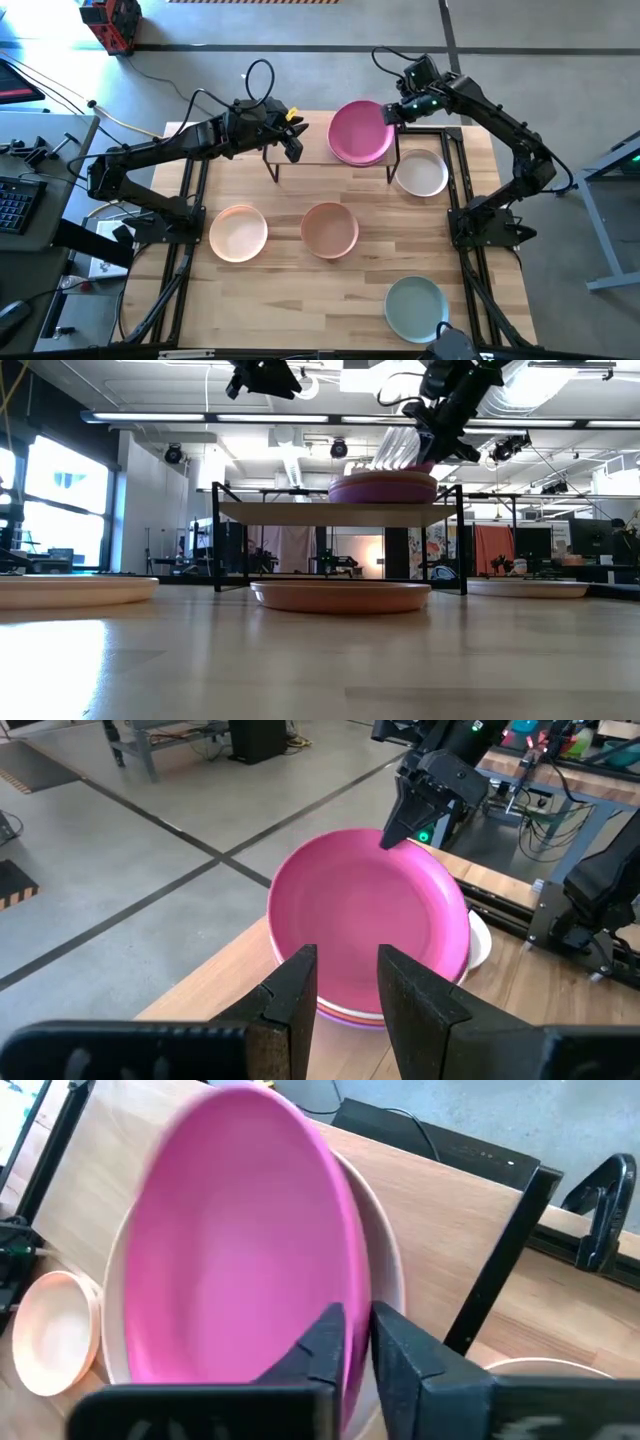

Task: Place and stack plates onto a shelf
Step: Stack the pink plate on top of the gray plate

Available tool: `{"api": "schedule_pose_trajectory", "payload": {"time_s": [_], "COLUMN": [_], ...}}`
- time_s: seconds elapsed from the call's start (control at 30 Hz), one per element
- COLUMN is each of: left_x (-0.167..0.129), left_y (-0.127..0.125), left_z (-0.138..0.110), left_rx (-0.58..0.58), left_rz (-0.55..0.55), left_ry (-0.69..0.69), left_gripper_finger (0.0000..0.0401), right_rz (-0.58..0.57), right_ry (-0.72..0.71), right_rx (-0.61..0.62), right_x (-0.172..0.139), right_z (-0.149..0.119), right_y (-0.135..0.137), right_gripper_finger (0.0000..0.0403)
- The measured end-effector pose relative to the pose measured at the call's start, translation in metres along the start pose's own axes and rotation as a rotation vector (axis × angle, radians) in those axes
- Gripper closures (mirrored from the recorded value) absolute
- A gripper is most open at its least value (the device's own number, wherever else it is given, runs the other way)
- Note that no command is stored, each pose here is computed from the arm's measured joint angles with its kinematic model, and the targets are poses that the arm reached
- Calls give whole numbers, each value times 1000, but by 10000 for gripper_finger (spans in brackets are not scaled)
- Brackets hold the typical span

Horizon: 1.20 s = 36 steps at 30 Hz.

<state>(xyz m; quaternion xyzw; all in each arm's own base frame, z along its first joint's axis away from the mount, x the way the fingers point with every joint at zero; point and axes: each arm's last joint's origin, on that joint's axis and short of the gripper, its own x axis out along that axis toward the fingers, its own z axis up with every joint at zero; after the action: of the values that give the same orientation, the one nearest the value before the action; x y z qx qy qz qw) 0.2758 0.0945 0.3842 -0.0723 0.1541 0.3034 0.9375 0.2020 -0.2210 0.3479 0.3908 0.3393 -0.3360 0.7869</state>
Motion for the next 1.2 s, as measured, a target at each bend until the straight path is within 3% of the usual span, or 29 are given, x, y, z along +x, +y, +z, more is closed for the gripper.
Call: {"api": "schedule_pose_trajectory", "payload": {"time_s": [0.27,0.5,0.67,0.8,1.0,1.2], "left_x": [0,0,0,0,0,0], "left_y": [0,0,0,0,0,0], "left_z": [0,0,0,0,0,0], "left_rx": [0,0,0,0,0,0], "left_rz": [0,0,0,0,0,0], "left_ry": [0,0,0,0,0,0], "left_gripper_finger": [306,306,306,306,306,306], "right_rz": [-22,-11,102,183,205,196], "right_ry": [-3,-14,11,101,251,252], "right_rx": [-5,-52,-58,-89,-192,-252], "right_x": [0,-1,-13,-21,-12,-4], "right_z": [0,2,5,-3,-32,-53], "right_y": [-2,-1,7,22,52,86], "right_gripper_finger": [308,307,314,318,318,319]}}
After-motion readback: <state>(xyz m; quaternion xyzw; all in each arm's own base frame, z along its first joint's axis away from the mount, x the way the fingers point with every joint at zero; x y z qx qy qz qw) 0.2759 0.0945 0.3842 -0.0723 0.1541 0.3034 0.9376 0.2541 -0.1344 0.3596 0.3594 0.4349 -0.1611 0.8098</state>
